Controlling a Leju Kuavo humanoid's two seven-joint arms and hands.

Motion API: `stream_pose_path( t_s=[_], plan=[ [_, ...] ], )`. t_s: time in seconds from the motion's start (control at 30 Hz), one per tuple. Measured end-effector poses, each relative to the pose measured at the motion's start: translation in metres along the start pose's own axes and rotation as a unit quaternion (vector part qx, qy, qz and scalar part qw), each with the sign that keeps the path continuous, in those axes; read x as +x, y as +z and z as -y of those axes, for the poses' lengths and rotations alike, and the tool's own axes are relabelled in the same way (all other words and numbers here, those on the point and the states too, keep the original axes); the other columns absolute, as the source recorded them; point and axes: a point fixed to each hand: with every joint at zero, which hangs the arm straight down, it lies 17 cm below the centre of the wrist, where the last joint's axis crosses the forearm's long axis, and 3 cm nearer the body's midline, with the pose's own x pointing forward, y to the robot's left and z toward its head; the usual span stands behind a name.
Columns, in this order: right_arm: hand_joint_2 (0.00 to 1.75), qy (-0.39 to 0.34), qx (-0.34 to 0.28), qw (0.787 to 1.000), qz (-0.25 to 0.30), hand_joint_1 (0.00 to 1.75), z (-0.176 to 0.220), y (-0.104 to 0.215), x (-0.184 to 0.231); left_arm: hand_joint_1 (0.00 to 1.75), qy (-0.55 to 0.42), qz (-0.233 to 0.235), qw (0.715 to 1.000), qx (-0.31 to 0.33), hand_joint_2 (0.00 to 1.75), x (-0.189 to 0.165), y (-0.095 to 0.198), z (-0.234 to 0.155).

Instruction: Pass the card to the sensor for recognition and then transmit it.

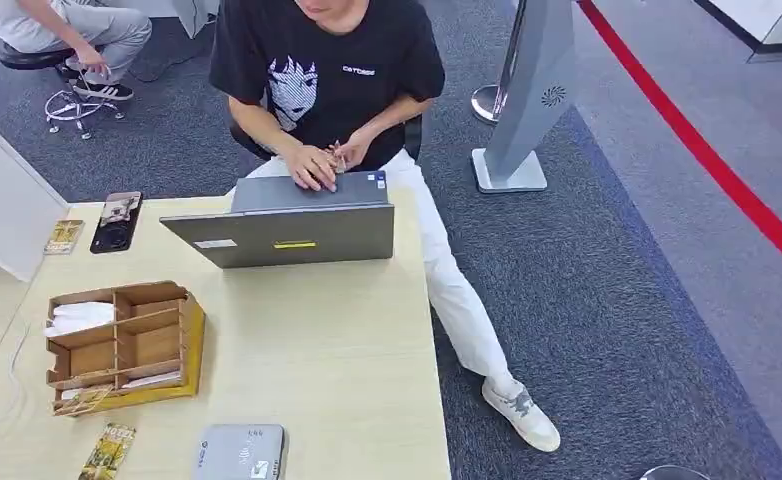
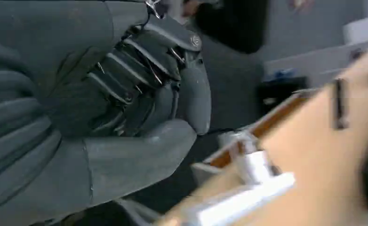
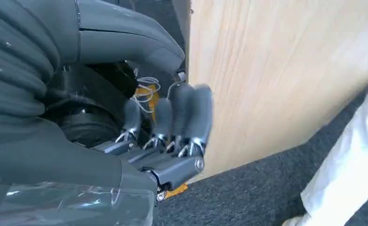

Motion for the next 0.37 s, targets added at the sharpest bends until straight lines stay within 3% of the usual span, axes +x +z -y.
stream_pose_path(
  t_s=[0.1,0.13,0.17,0.27,0.37],
  plan=[
    [1.75,0.013,0.003,1.000,-0.001,1.75,0.001,-0.003,0.002,1.75,-0.029,-0.108,0.994,0.016,1.75,-0.065,0.012,-0.019],
    [1.75,0.017,0.003,1.000,-0.002,0.19,0.002,-0.004,0.002,1.41,-0.041,-0.147,0.988,0.021,1.75,-0.087,0.019,-0.026],
    [1.75,0.022,0.005,1.000,-0.003,0.00,0.001,-0.005,0.002,0.00,-0.051,-0.178,0.982,0.023,1.75,-0.104,0.026,-0.031],
    [1.75,0.049,0.008,0.999,-0.013,0.00,0.004,-0.009,-0.001,0.00,-0.097,-0.310,0.946,-0.005,1.75,-0.172,0.066,-0.037],
    [1.75,0.064,0.006,0.998,-0.025,0.00,0.006,-0.013,-0.007,0.00,-0.160,-0.401,0.901,-0.042,1.75,-0.221,0.106,-0.042]
  ],
)
